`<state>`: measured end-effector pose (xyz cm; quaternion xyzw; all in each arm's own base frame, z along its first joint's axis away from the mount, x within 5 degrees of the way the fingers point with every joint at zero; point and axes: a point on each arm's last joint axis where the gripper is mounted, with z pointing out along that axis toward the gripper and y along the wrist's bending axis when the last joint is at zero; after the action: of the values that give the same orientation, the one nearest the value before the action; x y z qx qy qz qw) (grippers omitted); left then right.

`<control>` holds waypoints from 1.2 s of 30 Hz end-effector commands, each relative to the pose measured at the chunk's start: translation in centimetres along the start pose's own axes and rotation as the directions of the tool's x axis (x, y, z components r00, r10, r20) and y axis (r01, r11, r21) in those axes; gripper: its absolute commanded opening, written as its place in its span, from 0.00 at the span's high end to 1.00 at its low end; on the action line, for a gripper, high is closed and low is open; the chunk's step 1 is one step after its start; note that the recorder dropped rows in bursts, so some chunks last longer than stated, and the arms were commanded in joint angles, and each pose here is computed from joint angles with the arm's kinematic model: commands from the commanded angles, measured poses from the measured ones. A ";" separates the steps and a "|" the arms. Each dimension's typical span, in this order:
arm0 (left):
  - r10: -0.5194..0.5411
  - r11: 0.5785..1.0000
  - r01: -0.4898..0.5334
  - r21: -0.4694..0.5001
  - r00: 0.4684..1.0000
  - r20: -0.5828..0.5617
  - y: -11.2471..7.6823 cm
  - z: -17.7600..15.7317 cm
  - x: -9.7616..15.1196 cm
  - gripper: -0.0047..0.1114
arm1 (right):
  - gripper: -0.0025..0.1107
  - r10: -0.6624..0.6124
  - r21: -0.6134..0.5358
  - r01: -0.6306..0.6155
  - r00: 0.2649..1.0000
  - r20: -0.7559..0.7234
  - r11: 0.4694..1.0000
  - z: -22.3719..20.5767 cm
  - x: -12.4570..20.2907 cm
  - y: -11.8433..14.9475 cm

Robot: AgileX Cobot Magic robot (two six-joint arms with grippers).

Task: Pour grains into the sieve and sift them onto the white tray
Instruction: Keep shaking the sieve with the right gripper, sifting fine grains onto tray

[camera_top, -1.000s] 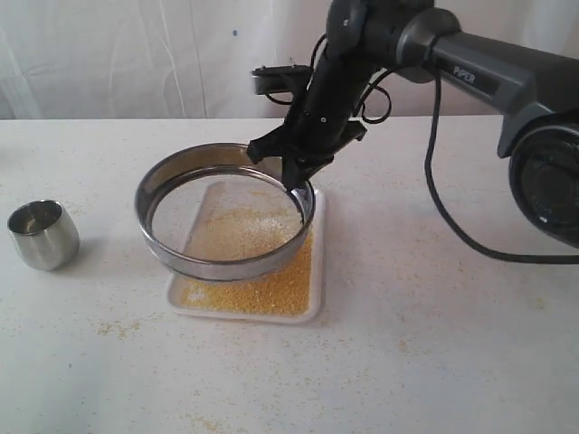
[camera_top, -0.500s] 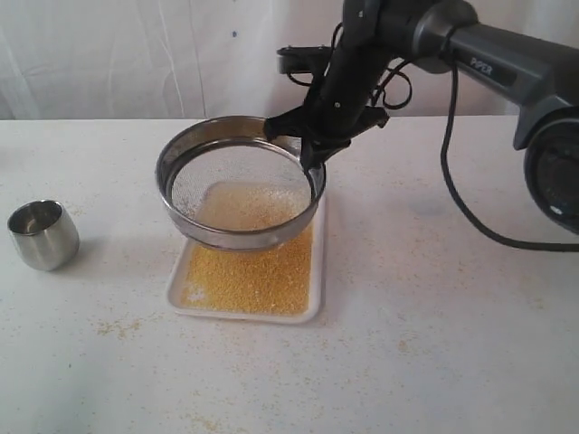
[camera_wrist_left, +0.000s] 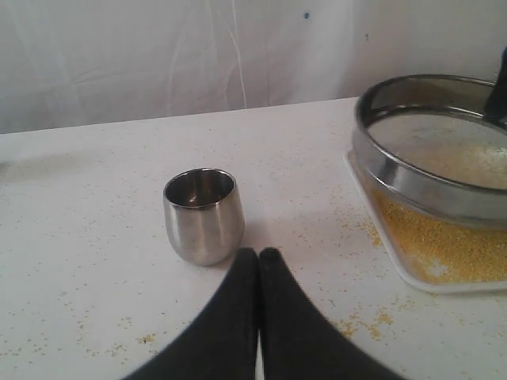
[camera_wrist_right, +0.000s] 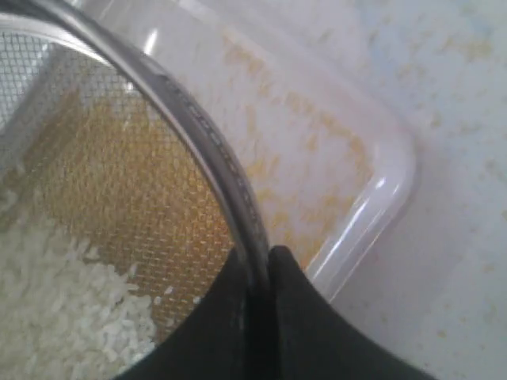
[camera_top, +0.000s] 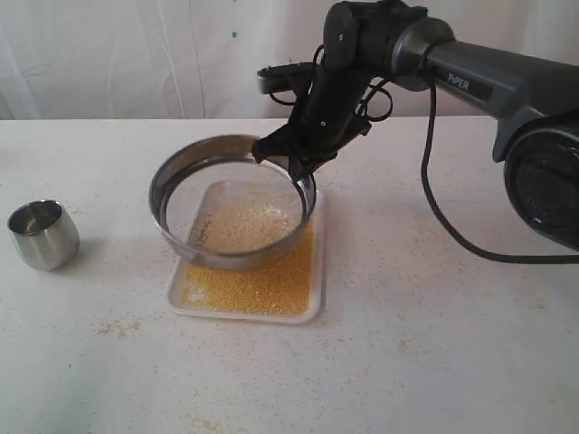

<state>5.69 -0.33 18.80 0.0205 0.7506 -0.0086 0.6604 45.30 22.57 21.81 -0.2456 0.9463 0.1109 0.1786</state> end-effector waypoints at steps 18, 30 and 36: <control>-0.004 1.000 0.004 0.004 1.000 0.007 0.0 0.0 0.0 0.96 | 0.98 0.203 0.030 -0.210 0.968 0.148 0.977 -2.2 -1.8 -1.8; -0.004 1.000 0.004 0.004 1.000 0.007 0.0 0.0 0.0 0.96 | 0.98 -0.132 -0.064 0.134 0.991 0.034 0.989 -0.7 -0.6 0.3; -0.004 1.000 0.004 0.004 1.000 0.007 0.0 0.0 0.0 0.96 | 0.98 -0.066 -0.186 0.056 0.997 -0.050 0.981 -1.1 0.4 0.7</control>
<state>5.69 -0.33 18.80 0.0205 0.7506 -0.0086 0.6604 45.52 20.96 22.21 -0.2233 0.9553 0.1386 0.1351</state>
